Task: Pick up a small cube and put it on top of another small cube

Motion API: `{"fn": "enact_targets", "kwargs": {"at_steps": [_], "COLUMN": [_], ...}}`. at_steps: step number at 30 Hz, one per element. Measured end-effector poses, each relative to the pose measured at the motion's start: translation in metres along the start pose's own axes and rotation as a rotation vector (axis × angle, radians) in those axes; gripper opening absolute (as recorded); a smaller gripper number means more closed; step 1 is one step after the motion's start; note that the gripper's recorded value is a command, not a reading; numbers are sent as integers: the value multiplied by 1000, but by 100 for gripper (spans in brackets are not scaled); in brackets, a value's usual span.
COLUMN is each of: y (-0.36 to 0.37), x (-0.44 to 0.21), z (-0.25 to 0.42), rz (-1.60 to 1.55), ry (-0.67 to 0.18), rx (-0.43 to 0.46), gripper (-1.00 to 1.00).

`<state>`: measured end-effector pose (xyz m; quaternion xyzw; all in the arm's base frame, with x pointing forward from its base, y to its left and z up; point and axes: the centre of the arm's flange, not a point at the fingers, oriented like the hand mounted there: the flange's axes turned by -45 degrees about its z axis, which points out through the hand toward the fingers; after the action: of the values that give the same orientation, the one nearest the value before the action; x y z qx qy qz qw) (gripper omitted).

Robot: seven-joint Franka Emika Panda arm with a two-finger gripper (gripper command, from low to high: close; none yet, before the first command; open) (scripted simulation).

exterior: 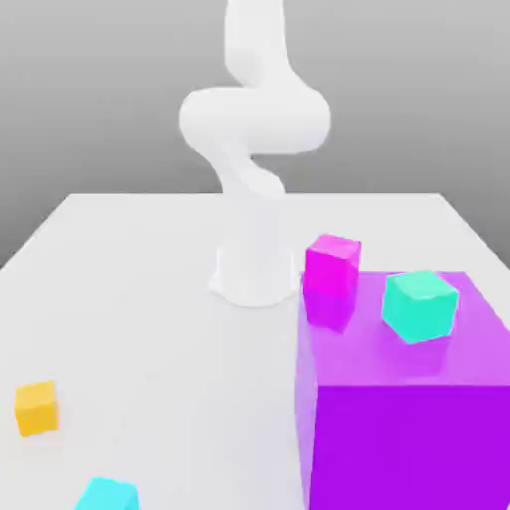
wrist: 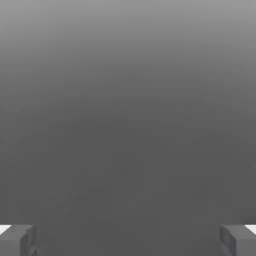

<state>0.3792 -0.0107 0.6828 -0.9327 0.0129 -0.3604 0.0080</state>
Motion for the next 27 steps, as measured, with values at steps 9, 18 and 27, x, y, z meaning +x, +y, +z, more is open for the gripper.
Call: {"fn": "enact_targets", "kwargs": {"at_steps": [9,18,27], "y": [44,95,143], "x": [-10,-70,-175], "z": [157,301,420], "rz": [63,132,188], "ry": [-225,-441,-658], "rx": [-1,-31,-82], "gripper": [0,0,0]}}
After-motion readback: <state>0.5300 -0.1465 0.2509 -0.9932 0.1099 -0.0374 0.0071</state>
